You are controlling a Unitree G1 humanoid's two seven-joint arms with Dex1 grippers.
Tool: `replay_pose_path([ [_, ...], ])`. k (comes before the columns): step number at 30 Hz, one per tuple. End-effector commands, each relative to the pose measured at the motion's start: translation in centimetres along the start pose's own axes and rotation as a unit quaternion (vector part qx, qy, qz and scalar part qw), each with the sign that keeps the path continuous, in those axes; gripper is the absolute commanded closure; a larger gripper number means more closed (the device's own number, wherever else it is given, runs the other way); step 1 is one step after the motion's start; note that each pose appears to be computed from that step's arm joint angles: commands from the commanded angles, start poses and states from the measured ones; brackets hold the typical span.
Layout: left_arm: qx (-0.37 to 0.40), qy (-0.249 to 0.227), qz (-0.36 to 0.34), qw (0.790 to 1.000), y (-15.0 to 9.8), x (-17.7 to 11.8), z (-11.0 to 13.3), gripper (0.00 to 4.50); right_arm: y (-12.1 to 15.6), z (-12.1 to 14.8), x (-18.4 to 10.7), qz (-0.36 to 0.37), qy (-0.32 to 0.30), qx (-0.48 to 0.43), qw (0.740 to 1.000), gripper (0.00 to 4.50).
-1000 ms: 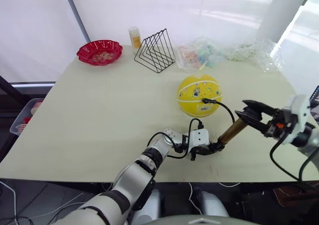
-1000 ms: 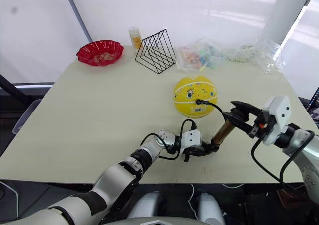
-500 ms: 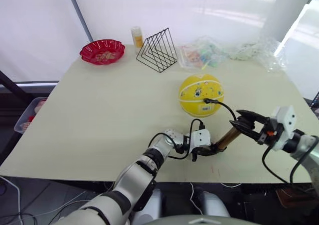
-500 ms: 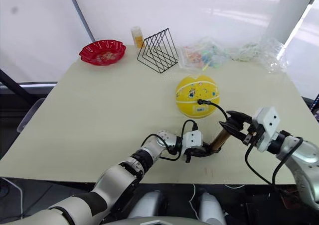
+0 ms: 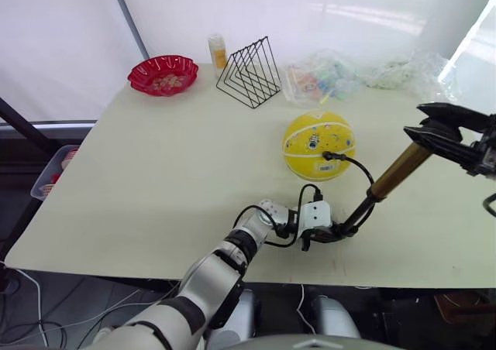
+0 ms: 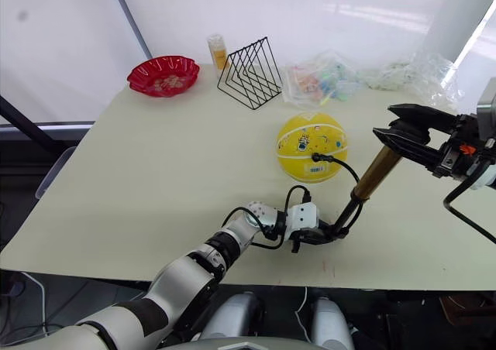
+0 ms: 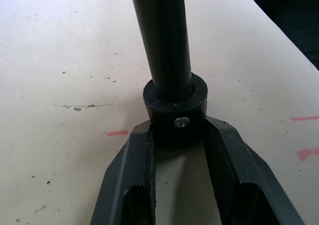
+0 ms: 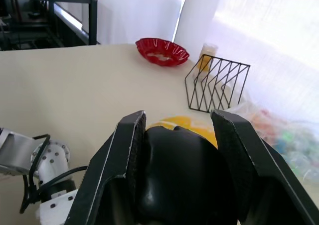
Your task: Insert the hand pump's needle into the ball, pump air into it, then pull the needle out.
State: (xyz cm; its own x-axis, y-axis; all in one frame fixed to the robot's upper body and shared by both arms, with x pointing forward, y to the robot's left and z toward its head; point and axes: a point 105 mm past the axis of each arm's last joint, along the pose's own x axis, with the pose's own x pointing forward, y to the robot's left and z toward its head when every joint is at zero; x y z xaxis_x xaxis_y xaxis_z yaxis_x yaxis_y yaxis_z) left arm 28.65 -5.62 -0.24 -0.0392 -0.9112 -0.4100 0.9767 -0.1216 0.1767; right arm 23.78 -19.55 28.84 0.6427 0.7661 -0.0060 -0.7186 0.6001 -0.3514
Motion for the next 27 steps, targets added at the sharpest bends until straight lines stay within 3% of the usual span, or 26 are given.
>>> replay_pose_path([
  [1, -0.042, 0.079, -0.083, 0.993, -4.5, 0.1, -4.6, 3.5, -1.3, 6.5, -2.3, -0.068, -0.076, -0.108, 0.989, 2.92],
  [6, -0.041, 0.077, -0.087, 0.992, -4.9, 0.3, -4.7, 3.5, 0.0, 2.7, -1.0, -0.042, -0.046, -0.051, 0.997, 2.92],
  [15, -0.041, 0.083, -0.078, 0.993, -5.3, 0.6, -5.1, 3.5, 5.7, -12.2, 0.3, 0.006, 0.092, 0.074, 0.993, 2.92],
  [19, -0.041, 0.088, -0.076, 0.992, -5.4, 0.7, -5.4, 3.5, 7.7, -15.9, 0.4, 0.015, 0.117, 0.075, 0.99, 2.92],
  [23, -0.043, 0.094, -0.071, 0.992, -5.5, 0.6, -5.7, 3.5, 9.5, -17.0, 1.1, 0.019, 0.101, 0.086, 0.991, 2.92],
  [25, -0.045, 0.099, -0.07, 0.992, -5.5, 0.4, -5.9, 3.5, 9.9, -16.1, 1.4, 0.03, 0.081, 0.078, 0.993, 2.92],
  [27, -0.047, 0.101, -0.071, 0.991, -5.6, 0.3, -6.1, 3.5, 8.4, -13.8, 1.6, 0.013, 0.046, 0.063, 0.997, 2.92],
])
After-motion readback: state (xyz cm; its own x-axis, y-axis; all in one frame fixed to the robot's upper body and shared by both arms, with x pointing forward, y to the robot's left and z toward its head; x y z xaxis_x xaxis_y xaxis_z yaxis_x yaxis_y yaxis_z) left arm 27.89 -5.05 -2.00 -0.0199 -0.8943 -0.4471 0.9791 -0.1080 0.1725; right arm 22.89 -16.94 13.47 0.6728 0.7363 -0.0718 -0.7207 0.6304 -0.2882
